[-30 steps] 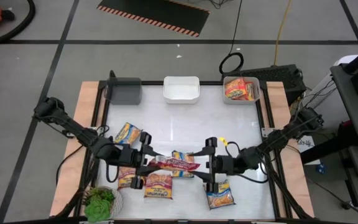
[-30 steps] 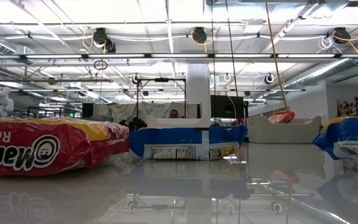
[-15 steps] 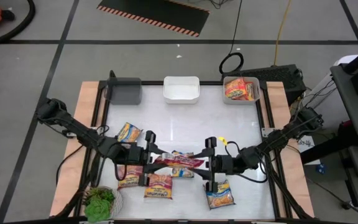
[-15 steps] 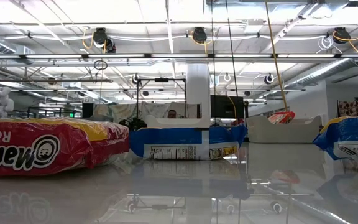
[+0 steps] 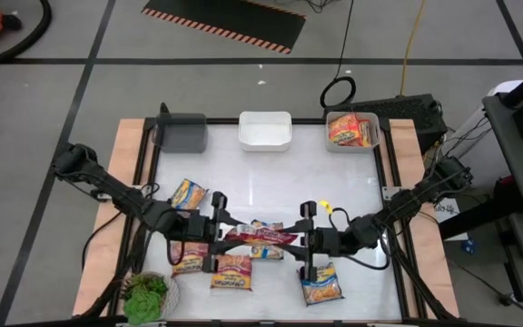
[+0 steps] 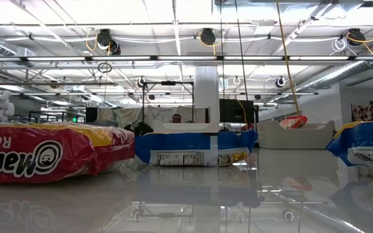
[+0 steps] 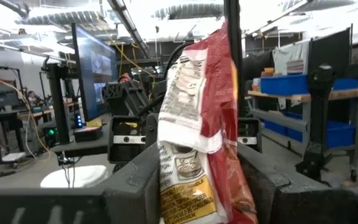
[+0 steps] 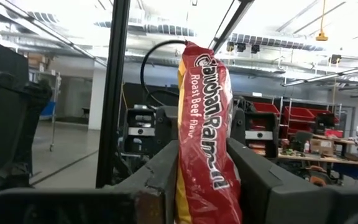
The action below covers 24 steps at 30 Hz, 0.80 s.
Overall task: Sort Maruchan noodles
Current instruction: Put the top red noodle pack into the white bin
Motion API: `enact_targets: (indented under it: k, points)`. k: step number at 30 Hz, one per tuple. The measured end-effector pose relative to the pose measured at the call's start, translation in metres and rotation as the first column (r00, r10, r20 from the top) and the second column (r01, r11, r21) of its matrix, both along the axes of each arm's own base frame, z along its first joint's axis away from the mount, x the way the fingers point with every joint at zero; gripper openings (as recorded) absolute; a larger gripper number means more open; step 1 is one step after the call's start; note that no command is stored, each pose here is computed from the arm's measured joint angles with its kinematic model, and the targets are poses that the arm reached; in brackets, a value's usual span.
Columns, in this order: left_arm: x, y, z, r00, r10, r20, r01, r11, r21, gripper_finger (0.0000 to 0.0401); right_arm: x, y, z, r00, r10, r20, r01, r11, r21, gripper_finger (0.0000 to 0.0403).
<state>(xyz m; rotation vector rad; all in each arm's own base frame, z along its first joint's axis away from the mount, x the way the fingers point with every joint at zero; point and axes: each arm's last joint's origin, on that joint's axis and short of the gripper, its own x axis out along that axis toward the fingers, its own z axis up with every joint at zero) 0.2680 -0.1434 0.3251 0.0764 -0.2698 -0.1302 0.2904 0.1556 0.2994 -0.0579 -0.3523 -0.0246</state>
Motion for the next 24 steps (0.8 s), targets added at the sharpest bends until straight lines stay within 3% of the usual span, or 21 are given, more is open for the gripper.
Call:
enact_targets:
  k: [5, 11, 18, 24]
  points:
    - [-0.004, 0.0, 0.001, 0.999, 0.016, -0.033, -0.017, 0.999, -0.03, 0.0245, 0.001, -0.001, -0.001, 1.0, -0.024, -0.014, 0.024, 1.0, -0.009, 0.0101]
    - [-0.021, 0.011, 0.01, 0.976, 0.172, -0.133, -0.182, 0.981, -0.069, 0.0338, 0.001, -0.005, -0.002, 0.989, -0.144, -0.04, 0.144, 0.99, -0.01, 0.0101]
    - [-0.063, 0.026, 0.026, 0.902, 0.36, -0.236, -0.391, 0.915, -0.098, 0.0351, 0.008, -0.026, -0.006, 0.917, -0.382, -0.114, 0.383, 0.924, -0.017, 0.0101]
    - [-0.089, 0.036, 0.029, 0.841, 0.457, -0.29, -0.492, 0.869, -0.057, 0.0351, 0.029, -0.072, -0.019, 0.853, -0.477, -0.212, 0.495, 0.868, 0.042, 0.01]
